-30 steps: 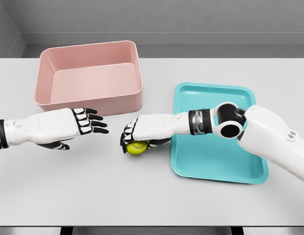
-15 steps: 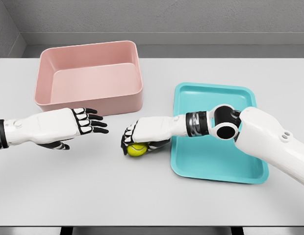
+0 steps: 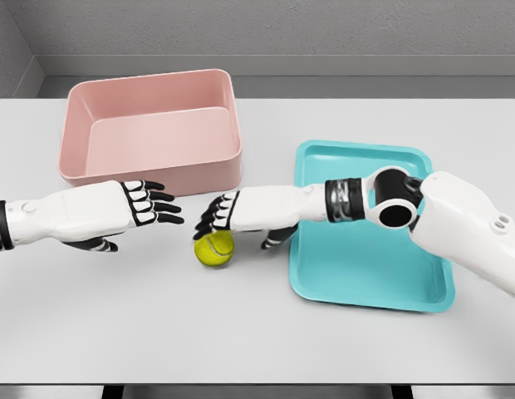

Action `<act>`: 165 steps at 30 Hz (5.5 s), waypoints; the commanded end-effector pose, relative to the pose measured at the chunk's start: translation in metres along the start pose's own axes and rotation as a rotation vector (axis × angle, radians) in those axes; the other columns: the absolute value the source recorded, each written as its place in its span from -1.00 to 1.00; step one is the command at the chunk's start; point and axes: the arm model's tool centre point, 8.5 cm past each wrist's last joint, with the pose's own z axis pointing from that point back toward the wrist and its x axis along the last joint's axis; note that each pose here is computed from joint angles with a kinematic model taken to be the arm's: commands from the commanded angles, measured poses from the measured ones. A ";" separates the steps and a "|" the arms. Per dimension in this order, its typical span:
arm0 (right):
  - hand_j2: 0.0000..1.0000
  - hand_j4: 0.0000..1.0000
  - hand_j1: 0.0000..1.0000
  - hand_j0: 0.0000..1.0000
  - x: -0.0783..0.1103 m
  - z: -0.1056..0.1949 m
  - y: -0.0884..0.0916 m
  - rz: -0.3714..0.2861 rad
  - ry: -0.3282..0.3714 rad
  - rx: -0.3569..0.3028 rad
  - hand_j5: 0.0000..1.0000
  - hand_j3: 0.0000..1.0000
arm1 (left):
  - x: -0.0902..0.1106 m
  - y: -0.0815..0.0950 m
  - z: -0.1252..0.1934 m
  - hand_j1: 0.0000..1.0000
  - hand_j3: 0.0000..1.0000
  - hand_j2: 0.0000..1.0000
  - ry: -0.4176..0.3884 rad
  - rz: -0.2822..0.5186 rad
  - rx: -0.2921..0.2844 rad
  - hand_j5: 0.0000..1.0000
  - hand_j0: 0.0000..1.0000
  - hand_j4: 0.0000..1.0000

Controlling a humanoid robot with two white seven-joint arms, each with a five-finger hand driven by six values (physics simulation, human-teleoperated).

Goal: Put the tennis from the blue tray into the pink basket with both arms

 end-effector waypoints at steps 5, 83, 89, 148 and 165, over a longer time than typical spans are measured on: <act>1.00 1.00 1.00 1.00 -0.013 0.042 -0.003 -0.033 0.070 -0.030 1.00 1.00 | 0.000 0.001 0.000 1.00 1.00 1.00 0.001 0.004 0.005 1.00 1.00 1.00; 1.00 1.00 1.00 1.00 -0.056 0.266 -0.015 -0.052 0.561 -0.224 1.00 1.00 | 0.012 -0.041 -0.109 1.00 1.00 1.00 -0.120 0.117 0.025 1.00 1.00 1.00; 1.00 1.00 1.00 1.00 -0.055 0.265 -0.015 -0.051 0.560 -0.224 1.00 1.00 | 0.013 -0.041 -0.110 1.00 1.00 1.00 -0.124 0.116 0.028 1.00 1.00 1.00; 1.00 1.00 1.00 1.00 -0.053 0.281 -0.014 -0.049 0.592 -0.229 1.00 1.00 | 0.001 0.007 -0.078 0.12 0.12 0.12 -0.090 0.079 0.105 0.12 0.12 0.12; 1.00 1.00 1.00 1.00 -0.053 0.281 -0.014 -0.049 0.592 -0.229 1.00 1.00 | -0.016 0.041 -0.061 0.12 0.12 0.12 -0.055 0.050 0.159 0.12 0.12 0.12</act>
